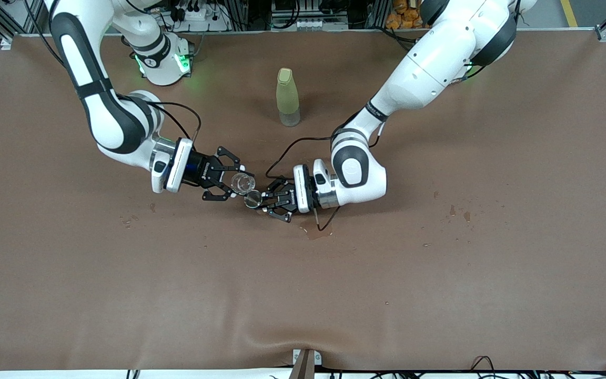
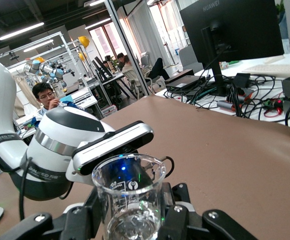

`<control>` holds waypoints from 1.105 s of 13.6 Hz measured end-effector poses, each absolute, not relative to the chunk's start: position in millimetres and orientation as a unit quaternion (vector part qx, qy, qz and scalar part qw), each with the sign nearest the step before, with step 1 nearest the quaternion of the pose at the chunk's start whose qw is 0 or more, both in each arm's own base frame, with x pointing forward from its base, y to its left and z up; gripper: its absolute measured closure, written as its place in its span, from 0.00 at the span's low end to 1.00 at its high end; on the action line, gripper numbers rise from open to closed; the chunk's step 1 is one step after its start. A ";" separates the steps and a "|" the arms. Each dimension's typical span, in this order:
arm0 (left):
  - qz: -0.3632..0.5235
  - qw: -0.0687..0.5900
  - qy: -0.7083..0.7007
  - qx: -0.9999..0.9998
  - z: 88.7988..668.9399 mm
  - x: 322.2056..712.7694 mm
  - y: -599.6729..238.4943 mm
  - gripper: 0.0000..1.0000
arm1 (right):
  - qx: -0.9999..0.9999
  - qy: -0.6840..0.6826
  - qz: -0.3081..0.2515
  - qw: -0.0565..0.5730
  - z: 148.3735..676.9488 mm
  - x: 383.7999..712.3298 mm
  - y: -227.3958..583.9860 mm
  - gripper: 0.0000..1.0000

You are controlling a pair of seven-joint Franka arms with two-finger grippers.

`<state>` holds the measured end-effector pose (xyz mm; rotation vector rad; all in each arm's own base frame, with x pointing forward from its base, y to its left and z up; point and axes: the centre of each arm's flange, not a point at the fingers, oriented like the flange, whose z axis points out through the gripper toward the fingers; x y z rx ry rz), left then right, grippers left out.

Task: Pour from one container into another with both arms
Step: 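Tilt the beaker with the right gripper over the jigger's rim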

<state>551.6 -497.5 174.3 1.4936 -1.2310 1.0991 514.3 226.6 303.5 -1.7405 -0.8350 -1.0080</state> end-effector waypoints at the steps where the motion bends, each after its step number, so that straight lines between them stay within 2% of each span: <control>1: 0.443 0.442 -0.496 0.602 174.2 551.6 -497.6 0.79 | -0.715 -0.331 -0.405 0.465 307.4 510.2 225.0 0.51; 5: 0.443 0.443 -0.497 0.601 174.6 550.4 -499.5 0.79 | -0.736 -0.303 -0.377 0.474 311.2 495.5 231.8 0.51; 15: 0.444 0.451 -0.476 0.611 173.3 545.2 -505.0 0.79 | -0.766 -0.233 -0.318 0.508 307.0 487.1 242.5 0.51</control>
